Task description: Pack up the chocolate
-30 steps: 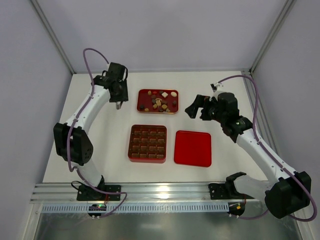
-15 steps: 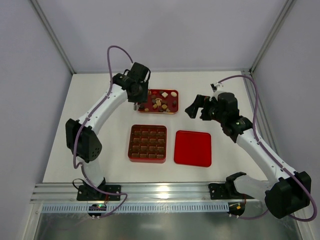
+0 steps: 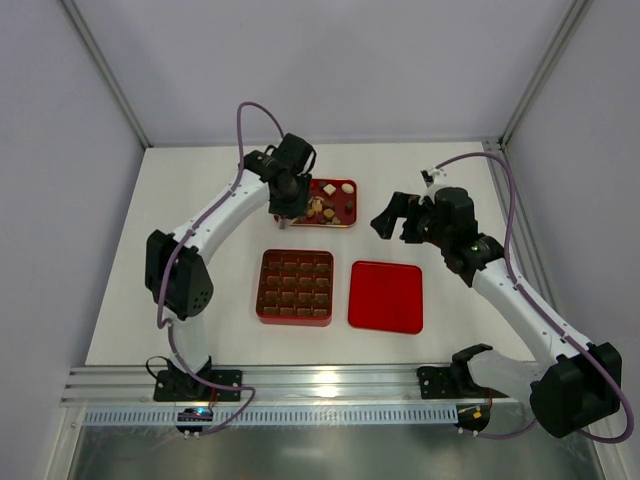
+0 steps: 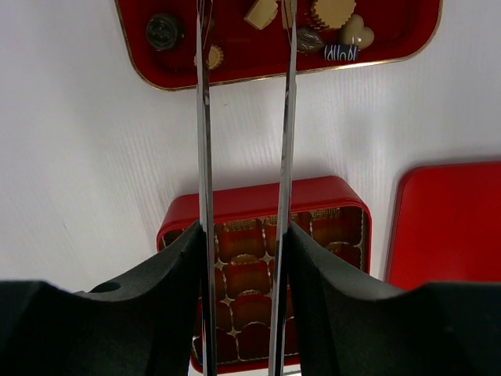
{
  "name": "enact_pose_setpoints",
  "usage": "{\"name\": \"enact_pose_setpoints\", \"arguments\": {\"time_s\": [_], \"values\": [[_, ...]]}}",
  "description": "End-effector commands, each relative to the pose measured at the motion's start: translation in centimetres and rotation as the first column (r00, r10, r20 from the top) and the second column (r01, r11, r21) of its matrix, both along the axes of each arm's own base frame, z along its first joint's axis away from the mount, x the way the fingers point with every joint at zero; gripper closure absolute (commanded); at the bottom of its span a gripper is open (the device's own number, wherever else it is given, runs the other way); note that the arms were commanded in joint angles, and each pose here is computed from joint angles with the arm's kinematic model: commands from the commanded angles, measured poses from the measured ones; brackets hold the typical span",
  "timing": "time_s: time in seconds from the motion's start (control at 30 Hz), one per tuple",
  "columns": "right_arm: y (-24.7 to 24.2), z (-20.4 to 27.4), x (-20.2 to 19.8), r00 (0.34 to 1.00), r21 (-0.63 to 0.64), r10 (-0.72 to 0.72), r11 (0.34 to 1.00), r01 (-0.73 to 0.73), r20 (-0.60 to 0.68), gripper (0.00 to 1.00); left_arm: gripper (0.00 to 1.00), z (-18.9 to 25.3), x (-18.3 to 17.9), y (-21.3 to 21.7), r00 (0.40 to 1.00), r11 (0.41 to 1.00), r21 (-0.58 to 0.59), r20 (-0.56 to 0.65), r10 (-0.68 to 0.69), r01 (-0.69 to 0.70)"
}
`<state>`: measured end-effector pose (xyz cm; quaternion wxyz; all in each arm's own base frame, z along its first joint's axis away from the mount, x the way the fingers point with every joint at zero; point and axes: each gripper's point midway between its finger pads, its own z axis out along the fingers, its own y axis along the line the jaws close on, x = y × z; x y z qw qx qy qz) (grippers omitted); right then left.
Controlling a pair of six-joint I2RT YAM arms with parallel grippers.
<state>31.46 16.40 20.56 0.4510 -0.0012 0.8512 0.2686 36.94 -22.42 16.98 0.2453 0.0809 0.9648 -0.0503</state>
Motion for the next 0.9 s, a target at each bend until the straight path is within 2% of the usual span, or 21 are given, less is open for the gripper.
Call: {"name": "enact_pose_setpoints", "arguments": {"time_s": [0.0,0.5,0.87], "values": [[-0.2,1.6,0.3,0.998,0.018,-0.019,1.0,0.018,0.055,0.0,0.56,0.3,0.1,-1.1,0.999,0.999,-0.008,-0.004,-0.042,0.041],[-0.2,1.1,0.4,0.999,0.013,-0.02,1.0,0.019,0.046,0.0,0.57,-2.5,0.3,-1.9,0.996,0.997,0.025,-0.054,-0.065,0.066],[-0.1,0.8,0.6,0.999,0.009,-0.022,1.0,0.021,0.035,0.0,0.65,-2.9,0.4,-1.9,0.996,0.997,0.031,-0.058,-0.068,0.07]]}}
